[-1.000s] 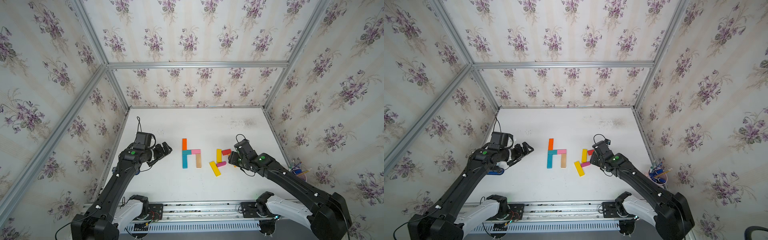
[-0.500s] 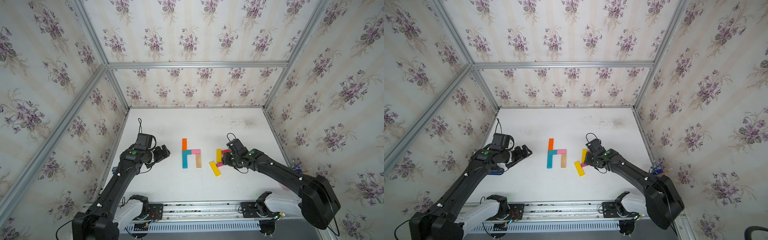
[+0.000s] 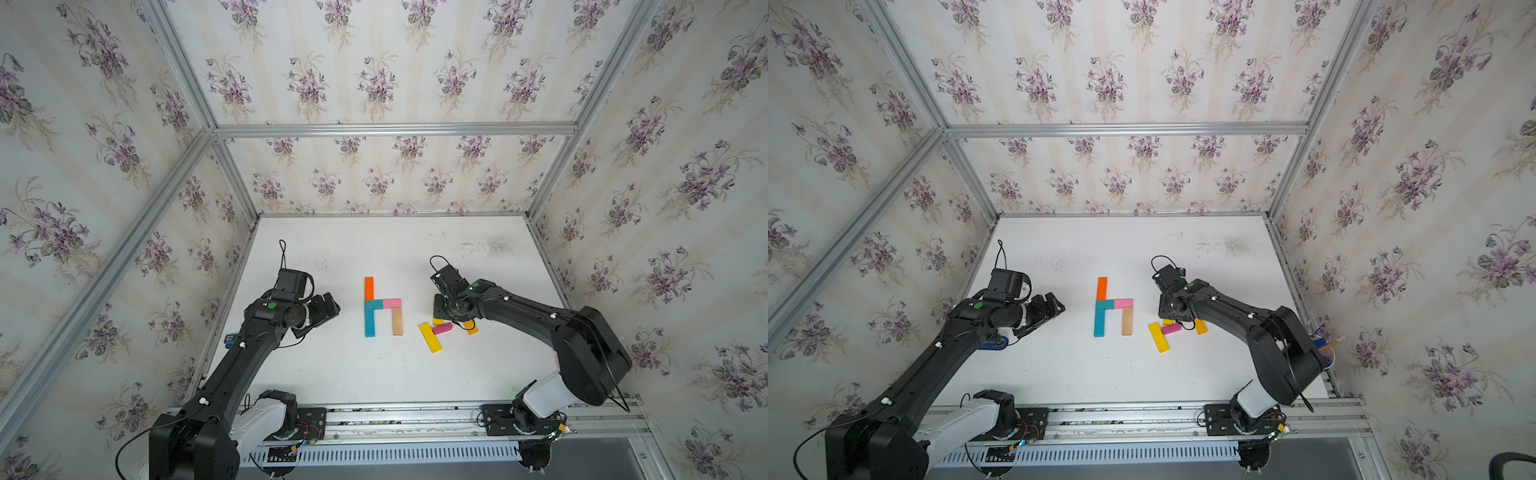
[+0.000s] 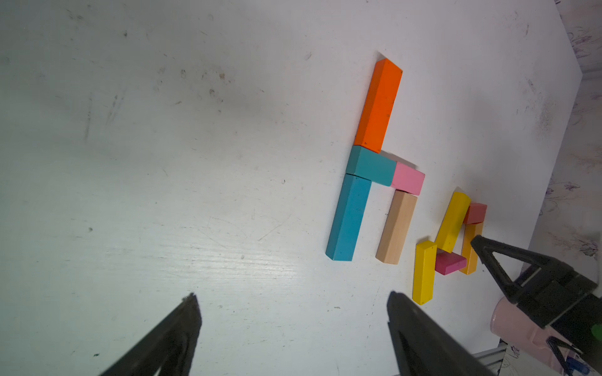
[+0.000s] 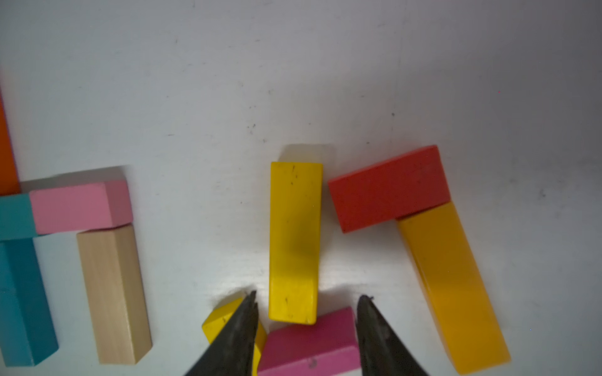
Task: Assemble the letter h with building blocks
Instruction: Pick up the building block from the center of the board, then place the building block at the center of the board.
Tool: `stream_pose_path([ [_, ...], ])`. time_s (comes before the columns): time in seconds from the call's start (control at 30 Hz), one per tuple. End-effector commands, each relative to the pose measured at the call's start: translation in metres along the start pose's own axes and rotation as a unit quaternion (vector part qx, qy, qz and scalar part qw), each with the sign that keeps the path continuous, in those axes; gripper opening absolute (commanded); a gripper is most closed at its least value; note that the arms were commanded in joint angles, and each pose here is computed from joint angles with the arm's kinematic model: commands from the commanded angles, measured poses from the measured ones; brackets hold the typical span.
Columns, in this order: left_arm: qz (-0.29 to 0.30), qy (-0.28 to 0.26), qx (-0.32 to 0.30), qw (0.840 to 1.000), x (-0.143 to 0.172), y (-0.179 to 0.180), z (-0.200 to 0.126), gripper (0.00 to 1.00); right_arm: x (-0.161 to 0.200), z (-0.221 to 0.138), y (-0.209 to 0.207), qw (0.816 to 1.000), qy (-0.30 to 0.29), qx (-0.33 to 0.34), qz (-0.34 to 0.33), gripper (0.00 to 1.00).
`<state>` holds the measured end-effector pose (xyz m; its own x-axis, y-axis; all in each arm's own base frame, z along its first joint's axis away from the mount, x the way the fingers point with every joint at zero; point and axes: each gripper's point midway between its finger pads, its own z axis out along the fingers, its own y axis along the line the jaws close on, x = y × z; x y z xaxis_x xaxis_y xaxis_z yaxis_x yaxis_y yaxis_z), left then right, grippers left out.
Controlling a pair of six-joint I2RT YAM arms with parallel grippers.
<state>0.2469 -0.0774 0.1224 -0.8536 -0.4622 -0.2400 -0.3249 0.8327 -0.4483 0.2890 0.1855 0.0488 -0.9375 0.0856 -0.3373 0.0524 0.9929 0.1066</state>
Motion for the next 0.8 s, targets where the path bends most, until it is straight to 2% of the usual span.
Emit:
stream_pose_path([
  [0.0,0.001,-0.003,0.002,1.000,0.000,0.001,0.001,0.91,-0.009,0.018,0.009,1.000,0.002,0.004,-0.018,0.48],
  [0.17,0.002,-0.002,0.000,1.000,0.002,0.003,0.002,0.91,-0.017,0.040,0.013,1.000,0.014,0.016,-0.020,0.39],
  [0.37,0.004,-0.001,-0.001,1.000,0.003,0.004,0.003,0.91,-0.014,0.048,0.008,0.999,0.027,0.029,-0.025,0.36],
  [0.43,0.004,-0.001,-0.001,1.000,0.002,0.003,0.003,0.91,-0.017,0.050,0.008,0.999,0.025,0.034,-0.029,0.31],
  [0.53,0.004,-0.002,-0.001,1.000,0.000,0.002,0.003,0.91,-0.033,0.051,0.014,0.999,0.016,0.031,-0.031,0.21],
  [0.77,0.006,-0.003,-0.005,1.000,0.001,0.004,0.003,0.91,-0.072,0.059,0.056,0.999,0.007,-0.011,-0.031,0.18],
])
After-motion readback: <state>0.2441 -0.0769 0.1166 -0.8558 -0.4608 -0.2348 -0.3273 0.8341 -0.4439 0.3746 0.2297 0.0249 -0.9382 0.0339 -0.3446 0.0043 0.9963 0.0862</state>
